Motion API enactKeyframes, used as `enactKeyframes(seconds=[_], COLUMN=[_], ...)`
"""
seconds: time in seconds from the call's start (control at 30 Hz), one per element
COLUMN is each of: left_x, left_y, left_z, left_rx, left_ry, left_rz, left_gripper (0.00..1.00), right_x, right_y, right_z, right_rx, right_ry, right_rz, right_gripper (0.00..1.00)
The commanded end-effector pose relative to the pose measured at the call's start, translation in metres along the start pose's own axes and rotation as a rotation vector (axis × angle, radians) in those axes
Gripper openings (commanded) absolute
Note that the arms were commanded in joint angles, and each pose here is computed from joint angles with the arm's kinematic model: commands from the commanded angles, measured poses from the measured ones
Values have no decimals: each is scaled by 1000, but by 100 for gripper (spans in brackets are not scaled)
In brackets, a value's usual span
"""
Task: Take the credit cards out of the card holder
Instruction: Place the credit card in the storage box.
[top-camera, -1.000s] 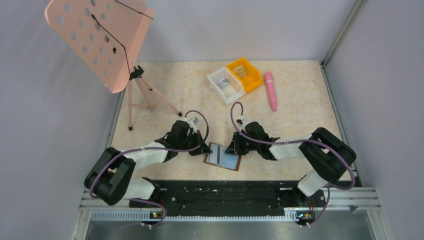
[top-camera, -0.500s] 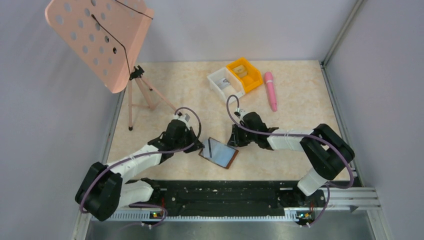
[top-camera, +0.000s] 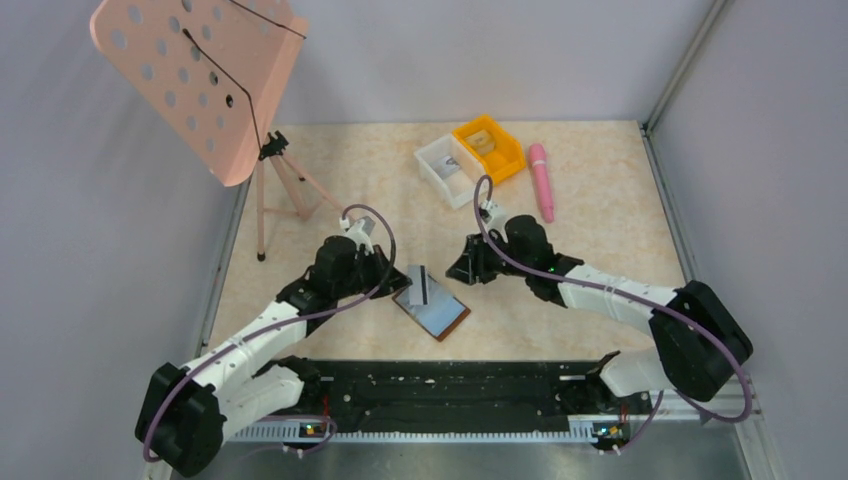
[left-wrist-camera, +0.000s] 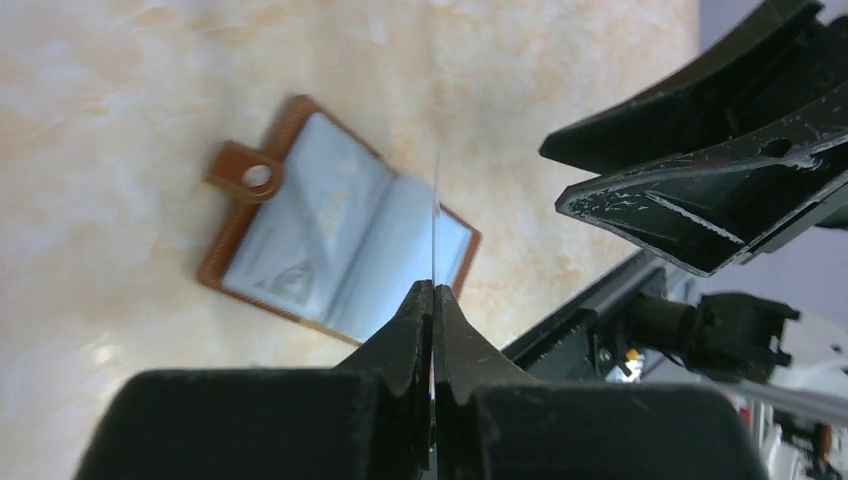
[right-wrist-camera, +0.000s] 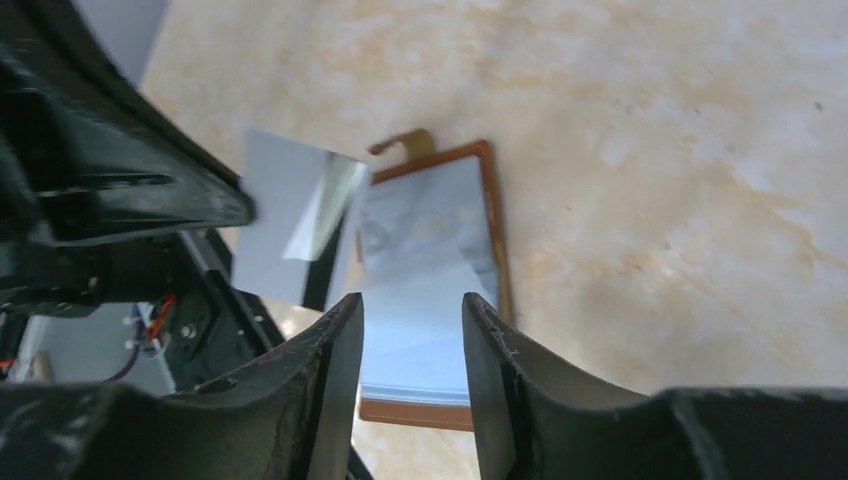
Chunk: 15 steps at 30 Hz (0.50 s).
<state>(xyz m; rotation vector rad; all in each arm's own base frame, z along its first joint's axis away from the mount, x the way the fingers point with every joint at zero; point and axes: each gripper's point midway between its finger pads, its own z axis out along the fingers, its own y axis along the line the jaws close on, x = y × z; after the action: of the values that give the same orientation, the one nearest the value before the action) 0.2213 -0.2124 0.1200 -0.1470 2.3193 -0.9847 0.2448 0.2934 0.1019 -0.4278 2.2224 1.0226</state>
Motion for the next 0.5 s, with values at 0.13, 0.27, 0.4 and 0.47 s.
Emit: enactKeyframes(seconds=[0.13,0.27,0.4,0.47], left_x=[-5,-3,-2,-3], left_y=[-76,-84,-90,-91], left_z=[-23,-28,-31,-31], left_rx=[423,473,513,516], left_ry=[-17,-9,-3,-4], left_rz=[195,225,231,228], left_gripper=[0,0,0,0], right_x=[-28,-27,-23,-22], right_y=[69,75,83,89], right_z=[-26,-29,-30,-33], right_rx=[-325,-357,-414,-455], right_ry=[-81,-86,-56,-60], right_rz=[-44,-14,1,5], right_gripper=[60,69,70,70])
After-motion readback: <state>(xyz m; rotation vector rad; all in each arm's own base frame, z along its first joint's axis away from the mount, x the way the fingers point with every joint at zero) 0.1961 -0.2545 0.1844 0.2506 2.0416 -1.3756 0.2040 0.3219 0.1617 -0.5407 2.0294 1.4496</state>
